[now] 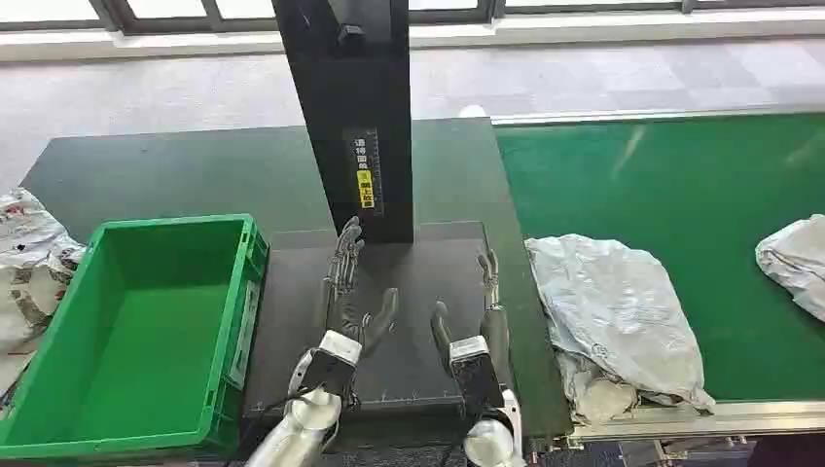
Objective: Moved the parcel from conveyor to table for the left to box.
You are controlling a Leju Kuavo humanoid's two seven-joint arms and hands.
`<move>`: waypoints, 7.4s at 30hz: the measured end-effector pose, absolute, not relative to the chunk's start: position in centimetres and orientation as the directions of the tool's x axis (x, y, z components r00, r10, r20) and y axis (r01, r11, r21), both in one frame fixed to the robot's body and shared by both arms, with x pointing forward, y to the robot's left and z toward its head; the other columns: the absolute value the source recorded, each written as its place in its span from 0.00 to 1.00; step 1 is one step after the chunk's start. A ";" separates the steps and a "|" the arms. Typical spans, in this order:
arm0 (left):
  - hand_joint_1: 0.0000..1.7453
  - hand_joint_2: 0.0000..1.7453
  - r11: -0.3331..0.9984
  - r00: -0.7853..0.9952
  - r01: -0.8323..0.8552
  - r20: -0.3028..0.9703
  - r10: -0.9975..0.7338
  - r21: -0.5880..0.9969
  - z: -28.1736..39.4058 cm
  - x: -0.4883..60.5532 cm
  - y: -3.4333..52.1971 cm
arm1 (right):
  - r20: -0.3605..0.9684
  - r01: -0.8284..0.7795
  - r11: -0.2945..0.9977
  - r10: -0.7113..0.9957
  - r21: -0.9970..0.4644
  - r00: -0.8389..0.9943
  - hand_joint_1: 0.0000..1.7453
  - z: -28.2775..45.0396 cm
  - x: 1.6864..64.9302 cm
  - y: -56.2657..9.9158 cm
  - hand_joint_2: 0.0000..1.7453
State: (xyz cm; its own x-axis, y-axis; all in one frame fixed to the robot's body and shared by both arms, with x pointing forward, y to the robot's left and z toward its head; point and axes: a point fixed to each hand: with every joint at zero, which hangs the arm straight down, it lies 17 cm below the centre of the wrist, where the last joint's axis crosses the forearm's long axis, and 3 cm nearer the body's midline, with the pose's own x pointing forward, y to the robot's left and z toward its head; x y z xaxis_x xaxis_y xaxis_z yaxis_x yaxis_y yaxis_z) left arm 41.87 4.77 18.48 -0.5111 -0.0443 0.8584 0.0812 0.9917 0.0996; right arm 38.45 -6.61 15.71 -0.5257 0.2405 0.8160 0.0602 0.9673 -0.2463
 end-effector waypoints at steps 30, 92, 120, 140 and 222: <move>0.00 1.00 0.996 -0.531 -0.072 0.843 -0.087 0.057 20.3 42.4 10.4 | 0.417 0.554 0.305 0.905 -0.775 0.086 0.00 12.5 43.5 -34.6 1.00; 0.00 1.00 0.992 -0.513 -0.097 0.851 -0.115 0.076 20.4 41.9 11.8 | 0.459 0.111 0.483 0.702 -0.869 0.545 1.00 -6.5 42.0 -35.9 1.00; 0.00 1.00 0.995 -0.499 -0.078 0.862 -0.094 0.063 18.9 42.0 11.4 | 0.595 0.758 0.543 0.760 -0.362 -0.261 1.00 23.1 41.2 -32.0 1.00; 0.00 1.00 0.995 -0.474 -0.070 0.876 -0.091 0.066 17.3 42.0 11.1 | 0.511 0.759 0.594 0.755 -0.266 -0.412 1.00 29.2 40.6 -28.4 1.00; 0.00 1.00 0.998 -0.436 -0.036 0.898 -0.065 0.054 15.5 42.0 10.4 | 0.753 -0.142 0.859 0.337 -0.491 -0.565 0.00 12.7 41.0 -1.5 0.00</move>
State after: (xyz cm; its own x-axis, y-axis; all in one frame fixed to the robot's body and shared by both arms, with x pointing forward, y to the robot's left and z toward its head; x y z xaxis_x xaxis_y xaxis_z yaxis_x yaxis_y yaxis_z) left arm 42.00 10.45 15.45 -0.4361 -0.0646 0.8976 -0.0365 0.9979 0.0541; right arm 41.02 -1.54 12.72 -0.5653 0.3368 0.7530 -0.1419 0.8595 -0.4910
